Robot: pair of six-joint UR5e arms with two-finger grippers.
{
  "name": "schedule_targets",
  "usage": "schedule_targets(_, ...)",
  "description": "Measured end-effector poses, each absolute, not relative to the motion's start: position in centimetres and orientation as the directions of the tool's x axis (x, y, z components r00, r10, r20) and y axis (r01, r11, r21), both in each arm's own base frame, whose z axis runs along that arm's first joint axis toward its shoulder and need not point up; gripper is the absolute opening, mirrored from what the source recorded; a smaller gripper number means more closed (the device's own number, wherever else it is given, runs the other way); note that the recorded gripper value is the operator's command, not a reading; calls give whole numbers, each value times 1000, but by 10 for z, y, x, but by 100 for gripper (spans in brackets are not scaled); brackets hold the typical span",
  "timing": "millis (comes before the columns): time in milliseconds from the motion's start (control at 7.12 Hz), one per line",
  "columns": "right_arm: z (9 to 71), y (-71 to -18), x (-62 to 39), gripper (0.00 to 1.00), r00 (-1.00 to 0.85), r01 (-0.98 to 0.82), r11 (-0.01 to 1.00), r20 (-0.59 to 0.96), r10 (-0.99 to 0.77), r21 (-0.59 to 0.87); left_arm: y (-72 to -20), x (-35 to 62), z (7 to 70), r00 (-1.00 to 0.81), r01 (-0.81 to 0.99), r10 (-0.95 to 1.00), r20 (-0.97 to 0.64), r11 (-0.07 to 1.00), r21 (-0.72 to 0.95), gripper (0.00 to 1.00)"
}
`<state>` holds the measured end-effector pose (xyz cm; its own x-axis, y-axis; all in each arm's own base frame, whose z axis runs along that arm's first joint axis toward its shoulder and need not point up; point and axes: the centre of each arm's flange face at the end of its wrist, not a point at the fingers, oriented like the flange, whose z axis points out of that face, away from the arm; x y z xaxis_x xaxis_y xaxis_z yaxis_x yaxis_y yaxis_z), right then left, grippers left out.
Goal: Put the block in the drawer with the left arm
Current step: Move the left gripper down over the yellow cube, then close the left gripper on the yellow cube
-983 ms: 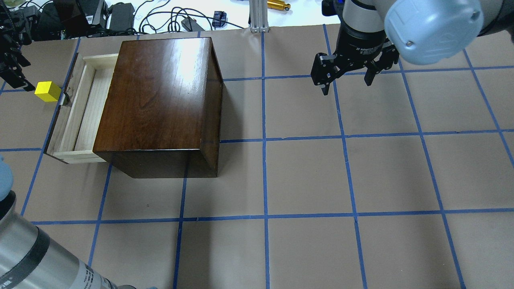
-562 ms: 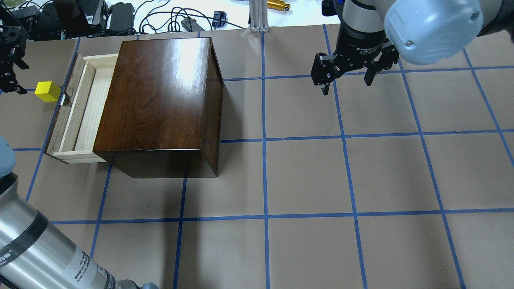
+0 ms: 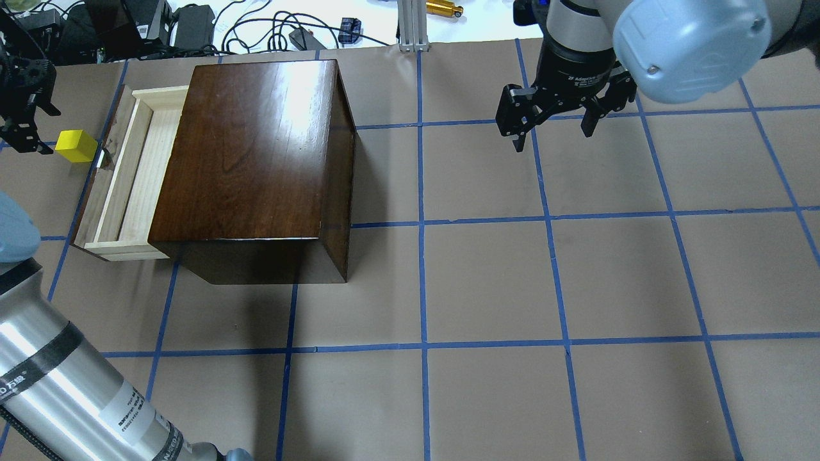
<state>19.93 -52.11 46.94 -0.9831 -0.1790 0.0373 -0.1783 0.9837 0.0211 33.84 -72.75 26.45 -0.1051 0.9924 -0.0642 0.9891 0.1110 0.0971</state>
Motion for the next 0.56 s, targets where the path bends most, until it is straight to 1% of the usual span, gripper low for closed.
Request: schedule_targets(562,469,-521,199,100,-983,-178,984,37,-179,21,-732,355,231,-88,991,993,-78,96,98,100)
